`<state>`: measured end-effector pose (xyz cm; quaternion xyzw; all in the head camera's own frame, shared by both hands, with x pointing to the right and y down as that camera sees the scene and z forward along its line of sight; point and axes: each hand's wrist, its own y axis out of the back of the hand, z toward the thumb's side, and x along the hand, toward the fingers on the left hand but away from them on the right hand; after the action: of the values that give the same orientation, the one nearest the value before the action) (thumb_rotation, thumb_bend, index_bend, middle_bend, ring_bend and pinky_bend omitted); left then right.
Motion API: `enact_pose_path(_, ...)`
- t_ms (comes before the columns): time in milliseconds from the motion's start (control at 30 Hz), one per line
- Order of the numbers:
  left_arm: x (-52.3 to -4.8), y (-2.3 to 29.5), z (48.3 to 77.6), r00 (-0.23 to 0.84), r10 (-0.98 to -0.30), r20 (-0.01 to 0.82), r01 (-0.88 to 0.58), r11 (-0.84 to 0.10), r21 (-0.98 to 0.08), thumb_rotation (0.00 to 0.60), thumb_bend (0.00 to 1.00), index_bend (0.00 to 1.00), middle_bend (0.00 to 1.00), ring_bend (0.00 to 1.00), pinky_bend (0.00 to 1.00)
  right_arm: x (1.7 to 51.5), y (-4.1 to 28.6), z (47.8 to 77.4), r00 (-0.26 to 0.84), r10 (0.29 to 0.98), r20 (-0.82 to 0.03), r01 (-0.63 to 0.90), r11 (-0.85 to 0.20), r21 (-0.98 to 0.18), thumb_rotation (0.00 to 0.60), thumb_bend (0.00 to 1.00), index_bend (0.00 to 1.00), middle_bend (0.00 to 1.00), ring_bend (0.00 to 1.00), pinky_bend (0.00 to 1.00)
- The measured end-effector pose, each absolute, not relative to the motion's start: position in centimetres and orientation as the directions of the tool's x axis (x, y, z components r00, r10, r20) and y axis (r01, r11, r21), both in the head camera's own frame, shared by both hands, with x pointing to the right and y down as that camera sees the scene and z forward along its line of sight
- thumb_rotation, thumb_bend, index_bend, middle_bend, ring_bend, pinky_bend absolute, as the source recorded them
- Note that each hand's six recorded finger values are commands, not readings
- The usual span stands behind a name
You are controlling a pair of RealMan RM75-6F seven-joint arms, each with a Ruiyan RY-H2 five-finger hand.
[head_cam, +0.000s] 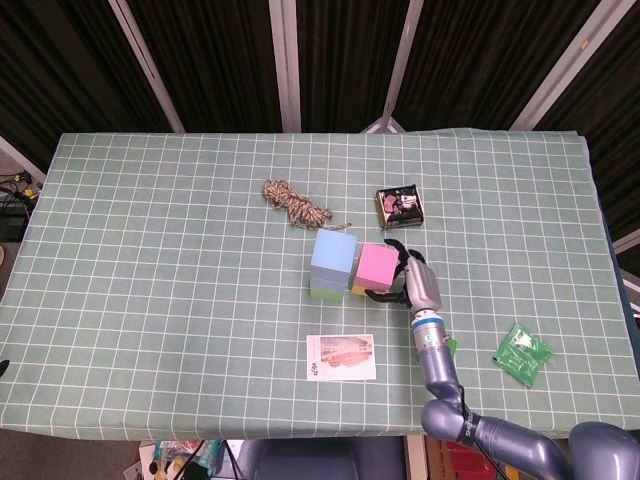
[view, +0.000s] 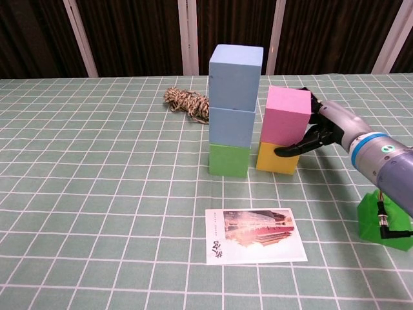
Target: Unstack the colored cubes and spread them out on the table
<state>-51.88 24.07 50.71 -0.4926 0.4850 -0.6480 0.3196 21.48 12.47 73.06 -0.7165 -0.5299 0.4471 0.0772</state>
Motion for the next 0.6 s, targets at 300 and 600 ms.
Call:
enact_pose_path(300,-51.7,23.9,51.0,-0.308,-0.891,0.334,-0.064,-0.331,-0.941,0.6,0.17,0.23,0.05,0.0,0.0,28.2,9.5,71.1,-0.075,0.921,-0.382,0.493,-0.299,-0.817,0.6,0.13,0.2,0.51,0.53,0.12)
enact_pose_path(600,-51.2,24.0,51.3,-0.302,-0.892,0.337,-0.049,-0.339,-0.94,0.6,0.17,0.23,0.06,0.0,0.0,34.1,6.7,68.1,-0.058,0.986,-0.157,0.103,-0.151,-0.983,0.6,0.13,0.23,0.51,0.53,0.14)
